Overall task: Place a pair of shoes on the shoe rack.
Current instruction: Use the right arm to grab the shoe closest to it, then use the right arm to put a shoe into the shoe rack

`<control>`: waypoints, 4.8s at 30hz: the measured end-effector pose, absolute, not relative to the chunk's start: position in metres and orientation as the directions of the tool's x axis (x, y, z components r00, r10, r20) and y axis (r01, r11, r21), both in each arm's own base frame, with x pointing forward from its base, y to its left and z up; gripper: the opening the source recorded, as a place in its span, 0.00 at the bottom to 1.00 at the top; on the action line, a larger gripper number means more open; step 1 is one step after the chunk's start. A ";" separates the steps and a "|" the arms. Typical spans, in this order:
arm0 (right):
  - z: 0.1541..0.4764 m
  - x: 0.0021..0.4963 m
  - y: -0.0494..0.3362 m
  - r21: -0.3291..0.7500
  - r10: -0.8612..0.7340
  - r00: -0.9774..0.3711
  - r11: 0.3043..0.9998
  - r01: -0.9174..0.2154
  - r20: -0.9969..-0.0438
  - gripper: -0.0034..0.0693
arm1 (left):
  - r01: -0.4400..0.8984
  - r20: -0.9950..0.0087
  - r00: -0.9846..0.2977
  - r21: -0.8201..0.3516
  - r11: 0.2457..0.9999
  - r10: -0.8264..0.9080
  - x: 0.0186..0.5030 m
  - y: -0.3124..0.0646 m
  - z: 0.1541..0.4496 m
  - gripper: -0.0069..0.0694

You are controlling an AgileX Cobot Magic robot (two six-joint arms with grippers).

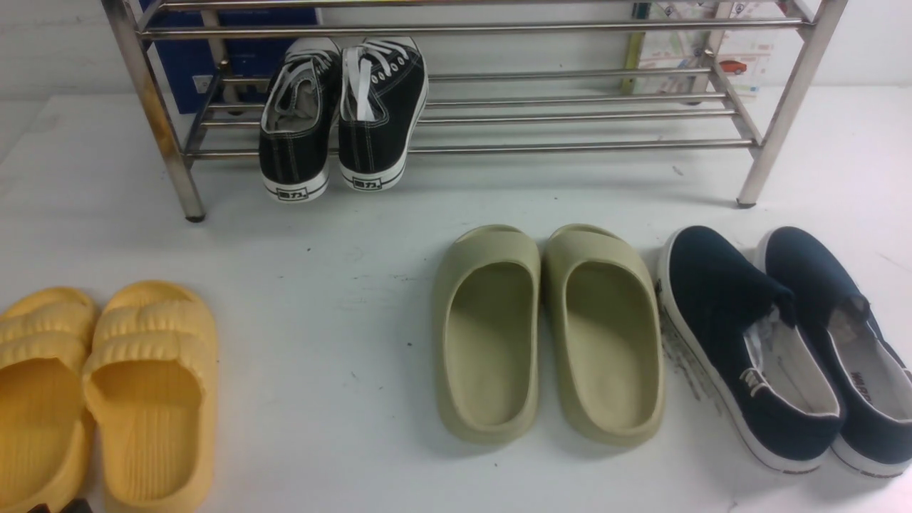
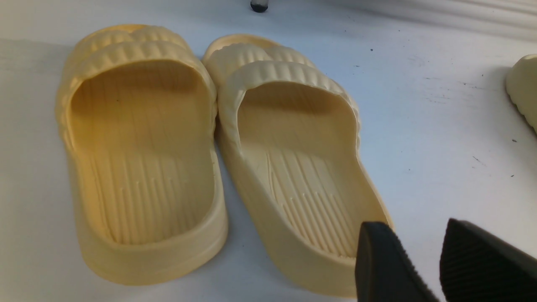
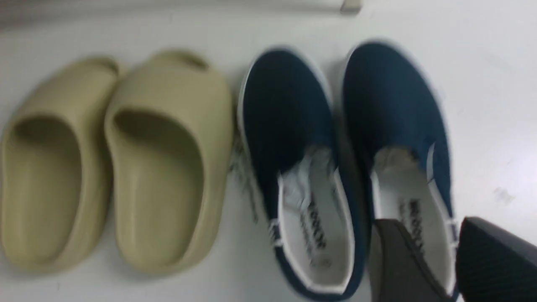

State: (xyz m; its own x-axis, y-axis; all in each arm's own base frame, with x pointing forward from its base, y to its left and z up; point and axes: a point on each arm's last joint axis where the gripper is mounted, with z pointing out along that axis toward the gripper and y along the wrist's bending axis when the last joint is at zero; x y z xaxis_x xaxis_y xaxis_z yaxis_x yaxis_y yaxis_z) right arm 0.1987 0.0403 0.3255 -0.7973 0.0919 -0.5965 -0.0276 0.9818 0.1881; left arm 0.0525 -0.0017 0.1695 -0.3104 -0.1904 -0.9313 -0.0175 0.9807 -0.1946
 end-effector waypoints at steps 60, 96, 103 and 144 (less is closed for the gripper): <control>0.312 0.434 0.169 0.225 -0.106 -0.779 0.925 -0.305 -0.618 0.12 | -0.018 -0.931 -0.313 -0.194 0.981 -0.190 0.052 -0.002 0.169 0.40; 0.336 0.426 0.166 0.184 -0.165 -0.747 0.915 -0.361 -0.644 0.61 | -0.018 -0.931 -0.313 -0.194 0.981 -0.190 0.052 -0.002 0.169 0.40; 0.338 0.401 0.159 0.191 -0.223 -0.856 0.919 -0.344 -0.467 0.21 | -0.018 -0.931 -0.313 -0.194 0.981 -0.190 0.052 -0.002 0.169 0.40; 0.288 0.442 0.169 0.197 -0.128 -0.812 0.938 -0.286 -0.569 0.06 | -0.018 -0.931 -0.313 -0.194 0.981 -0.190 0.052 -0.002 0.169 0.40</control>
